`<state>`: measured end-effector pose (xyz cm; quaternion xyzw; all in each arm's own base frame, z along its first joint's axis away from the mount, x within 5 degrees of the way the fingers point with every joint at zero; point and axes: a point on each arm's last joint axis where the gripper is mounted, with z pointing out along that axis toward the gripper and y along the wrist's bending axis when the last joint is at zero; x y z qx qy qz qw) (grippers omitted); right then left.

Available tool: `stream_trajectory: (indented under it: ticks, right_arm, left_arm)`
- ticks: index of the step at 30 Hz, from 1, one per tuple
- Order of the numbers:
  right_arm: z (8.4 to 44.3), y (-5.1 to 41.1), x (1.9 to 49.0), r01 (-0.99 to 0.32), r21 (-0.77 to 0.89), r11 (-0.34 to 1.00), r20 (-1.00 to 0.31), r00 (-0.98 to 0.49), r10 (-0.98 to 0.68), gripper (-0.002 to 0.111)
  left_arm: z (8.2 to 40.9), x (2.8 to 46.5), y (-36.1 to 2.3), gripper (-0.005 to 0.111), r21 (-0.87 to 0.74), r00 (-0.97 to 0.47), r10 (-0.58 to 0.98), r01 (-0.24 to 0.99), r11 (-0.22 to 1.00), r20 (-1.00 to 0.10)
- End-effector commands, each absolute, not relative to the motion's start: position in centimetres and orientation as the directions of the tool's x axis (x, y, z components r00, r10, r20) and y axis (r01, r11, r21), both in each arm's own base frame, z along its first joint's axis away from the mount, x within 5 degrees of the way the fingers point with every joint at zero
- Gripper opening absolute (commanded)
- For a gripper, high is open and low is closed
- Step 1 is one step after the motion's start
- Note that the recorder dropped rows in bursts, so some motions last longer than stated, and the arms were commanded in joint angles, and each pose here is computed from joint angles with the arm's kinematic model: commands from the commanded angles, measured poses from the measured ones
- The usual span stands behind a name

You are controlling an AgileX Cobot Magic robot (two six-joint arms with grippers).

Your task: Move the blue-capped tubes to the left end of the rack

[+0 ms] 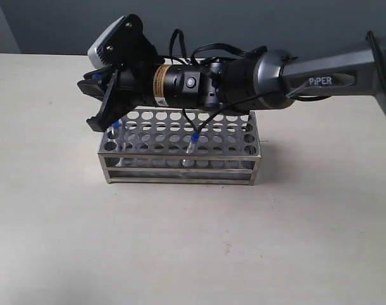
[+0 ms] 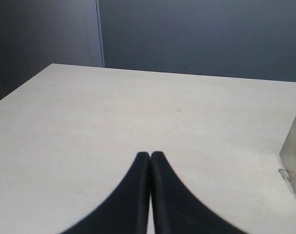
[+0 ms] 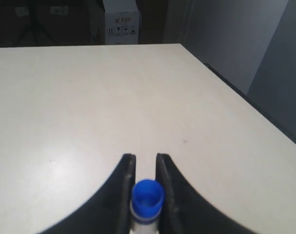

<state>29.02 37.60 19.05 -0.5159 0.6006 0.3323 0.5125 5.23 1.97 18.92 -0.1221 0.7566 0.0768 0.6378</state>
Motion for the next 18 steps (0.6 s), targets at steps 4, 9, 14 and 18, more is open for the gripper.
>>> stream_trajectory:
  ticks: [4,9,14,18]
  right_arm:
    - [18.91,37.77,29.17,-0.960,-0.128,0.250,-0.958,0.054,-0.281,0.000]
    - [18.55,37.57,29.47,-0.950,-0.136,0.280,-0.946,0.041,-0.323,0.000]
    - [18.81,37.42,29.46,-0.947,-0.170,0.272,-0.934,0.067,-0.351,0.000]
    - [19.06,37.39,29.41,-0.947,-0.175,0.269,-0.934,0.074,-0.349,0.000]
  left_arm:
    - [18.97,5.20,1.97,0.001,-0.039,-0.154,-0.085,-0.282,0.959,-0.984]
    - [18.97,5.20,1.97,0.001,-0.039,-0.154,-0.085,-0.282,0.959,-0.984]
    - [18.97,5.20,1.97,0.001,-0.039,-0.154,-0.085,-0.282,0.959,-0.984]
    - [18.97,5.20,1.97,0.001,-0.039,-0.154,-0.085,-0.282,0.959,-0.984]
